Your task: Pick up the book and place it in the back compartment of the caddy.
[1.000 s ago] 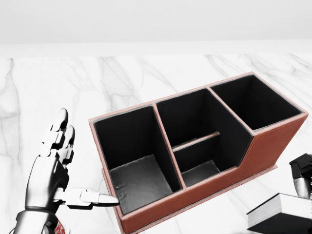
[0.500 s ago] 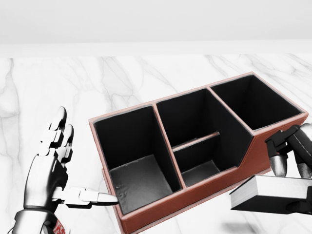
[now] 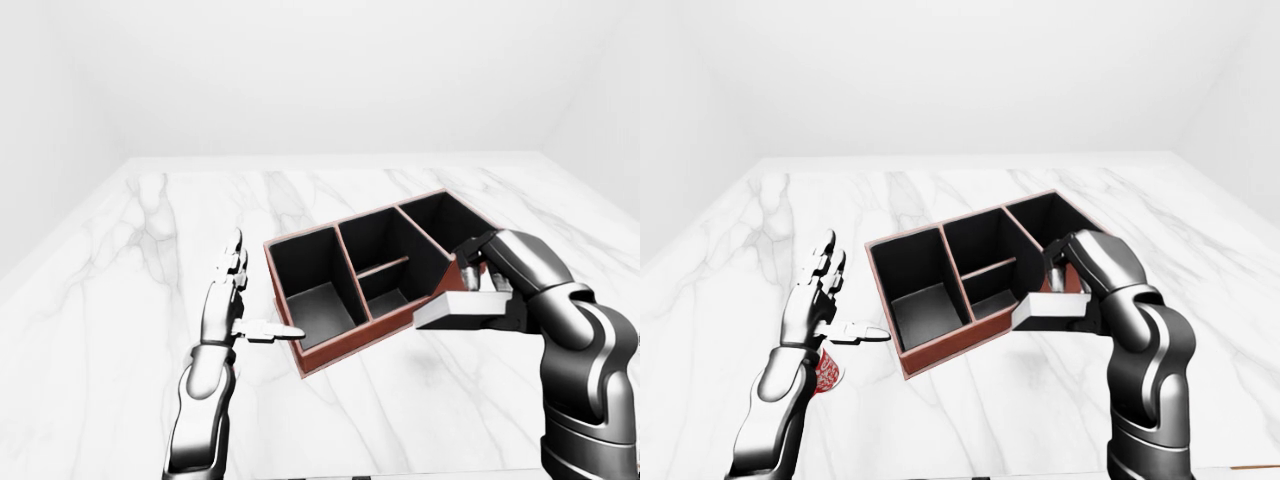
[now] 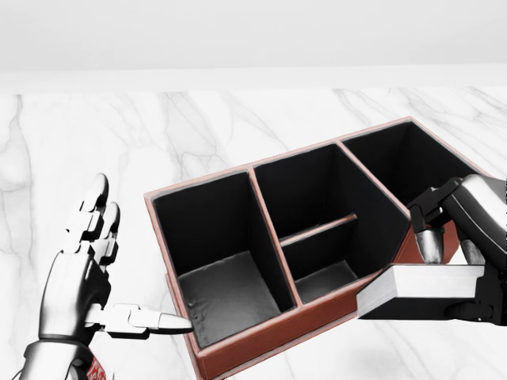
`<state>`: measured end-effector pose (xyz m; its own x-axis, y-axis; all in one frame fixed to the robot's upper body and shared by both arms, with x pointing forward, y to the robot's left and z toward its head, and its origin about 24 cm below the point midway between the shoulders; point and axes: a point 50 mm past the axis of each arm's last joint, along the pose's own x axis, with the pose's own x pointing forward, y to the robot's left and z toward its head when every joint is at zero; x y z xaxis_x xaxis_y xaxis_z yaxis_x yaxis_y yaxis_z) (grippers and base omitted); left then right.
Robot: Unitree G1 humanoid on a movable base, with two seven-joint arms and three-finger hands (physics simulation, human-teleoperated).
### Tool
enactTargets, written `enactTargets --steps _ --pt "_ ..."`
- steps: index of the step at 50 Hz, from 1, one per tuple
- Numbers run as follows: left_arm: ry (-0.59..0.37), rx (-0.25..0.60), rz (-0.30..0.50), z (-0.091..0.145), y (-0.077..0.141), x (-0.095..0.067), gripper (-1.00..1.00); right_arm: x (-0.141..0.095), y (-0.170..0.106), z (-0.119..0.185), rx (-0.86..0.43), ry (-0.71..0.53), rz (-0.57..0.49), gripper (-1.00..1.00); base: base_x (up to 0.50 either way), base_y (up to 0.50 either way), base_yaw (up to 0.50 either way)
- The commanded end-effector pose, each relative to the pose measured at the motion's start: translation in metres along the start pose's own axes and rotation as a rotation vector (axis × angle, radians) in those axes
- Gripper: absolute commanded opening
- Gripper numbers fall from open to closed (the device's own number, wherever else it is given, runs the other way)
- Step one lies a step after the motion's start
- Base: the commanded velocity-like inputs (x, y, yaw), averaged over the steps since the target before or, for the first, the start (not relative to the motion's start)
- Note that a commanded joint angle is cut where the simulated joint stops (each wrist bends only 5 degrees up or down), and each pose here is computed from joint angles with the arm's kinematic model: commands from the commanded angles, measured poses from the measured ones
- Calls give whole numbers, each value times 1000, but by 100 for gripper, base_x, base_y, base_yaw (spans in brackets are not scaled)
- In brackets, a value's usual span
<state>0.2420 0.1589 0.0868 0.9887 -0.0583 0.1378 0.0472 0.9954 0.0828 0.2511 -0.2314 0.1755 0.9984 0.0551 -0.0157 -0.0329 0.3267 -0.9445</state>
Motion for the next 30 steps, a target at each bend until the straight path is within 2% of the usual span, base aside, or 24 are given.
enactTargets --steps 1,30 --pt "9 0 -2 -2 -1 0 100 3 -8 10 -23 -33 -35 -100 0 0 0" --pt "15 1 -4 -4 -1 0 100 9 -3 29 -27 -92 -28 -100 0 0 0"
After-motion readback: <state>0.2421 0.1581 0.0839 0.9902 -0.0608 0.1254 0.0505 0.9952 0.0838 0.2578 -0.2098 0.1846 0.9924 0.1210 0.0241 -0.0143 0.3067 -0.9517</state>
